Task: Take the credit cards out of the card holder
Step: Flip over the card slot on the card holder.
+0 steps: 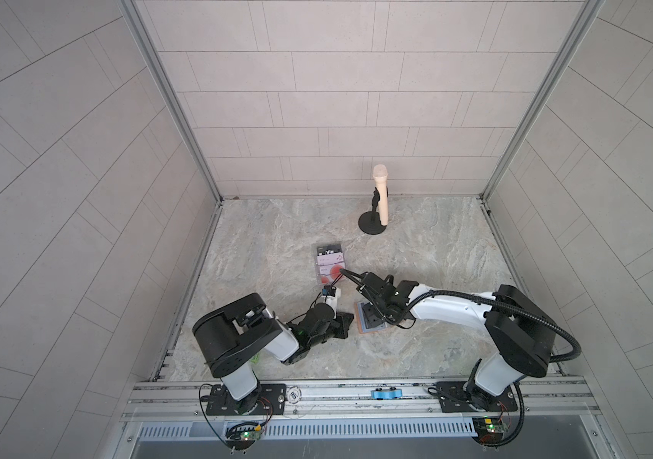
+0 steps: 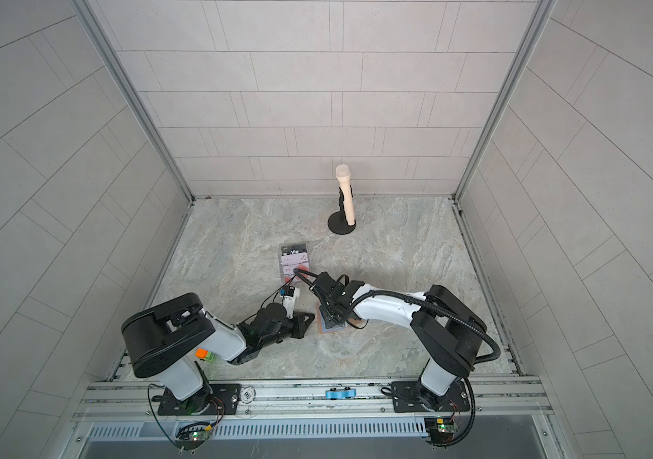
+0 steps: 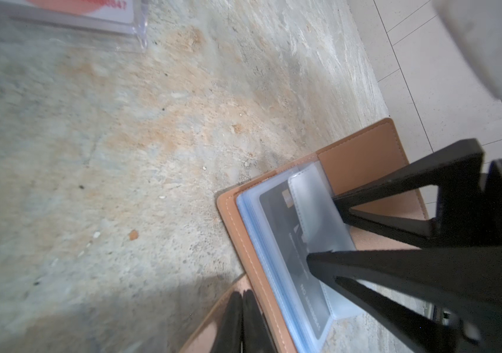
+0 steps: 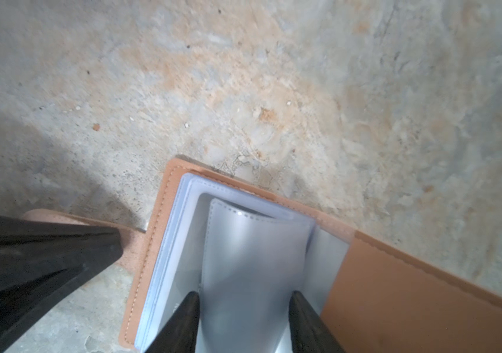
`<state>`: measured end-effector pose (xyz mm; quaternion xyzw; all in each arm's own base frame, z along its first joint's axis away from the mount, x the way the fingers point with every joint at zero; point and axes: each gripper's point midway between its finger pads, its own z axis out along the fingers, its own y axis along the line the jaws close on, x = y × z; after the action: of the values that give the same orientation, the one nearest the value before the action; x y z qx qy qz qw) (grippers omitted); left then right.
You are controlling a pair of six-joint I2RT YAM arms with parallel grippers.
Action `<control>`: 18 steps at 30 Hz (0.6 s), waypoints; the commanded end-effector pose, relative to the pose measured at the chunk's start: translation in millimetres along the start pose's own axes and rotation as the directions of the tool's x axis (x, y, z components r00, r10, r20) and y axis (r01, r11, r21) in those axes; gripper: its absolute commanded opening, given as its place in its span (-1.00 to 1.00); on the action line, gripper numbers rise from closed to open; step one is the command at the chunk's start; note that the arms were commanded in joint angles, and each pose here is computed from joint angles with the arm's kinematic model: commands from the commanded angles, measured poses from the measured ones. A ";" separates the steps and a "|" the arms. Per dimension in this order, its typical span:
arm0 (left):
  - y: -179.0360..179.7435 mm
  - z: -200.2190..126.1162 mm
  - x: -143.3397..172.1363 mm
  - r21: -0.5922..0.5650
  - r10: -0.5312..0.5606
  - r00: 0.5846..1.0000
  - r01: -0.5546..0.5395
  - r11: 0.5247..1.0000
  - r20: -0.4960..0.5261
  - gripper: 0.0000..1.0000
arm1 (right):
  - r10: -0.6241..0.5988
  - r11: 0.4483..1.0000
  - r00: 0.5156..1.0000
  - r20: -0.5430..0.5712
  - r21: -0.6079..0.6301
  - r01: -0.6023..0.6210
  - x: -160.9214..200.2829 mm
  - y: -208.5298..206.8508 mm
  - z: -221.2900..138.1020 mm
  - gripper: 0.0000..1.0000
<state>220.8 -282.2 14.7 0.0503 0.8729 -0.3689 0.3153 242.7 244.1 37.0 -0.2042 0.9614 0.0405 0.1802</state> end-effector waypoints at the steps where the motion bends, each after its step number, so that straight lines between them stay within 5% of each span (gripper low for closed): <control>1: 34.8 -3.3 31.0 -0.123 -0.003 0.995 -0.009 0.992 -0.102 -0.82 | -0.007 0.998 1.000 0.003 0.068 0.007 3.5 -15.6 -8.3 -0.02; 18: 31.5 -4.6 28.1 -0.121 0.006 0.995 -0.018 0.992 -0.105 -0.82 | -0.012 0.982 1.000 0.001 0.187 0.011 9.5 -43.1 -14.7 -0.04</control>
<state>220.6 -281.9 14.5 0.0506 0.8739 -0.3673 0.3143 248.7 211.1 44.6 -0.1985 0.9594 -0.0360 0.1972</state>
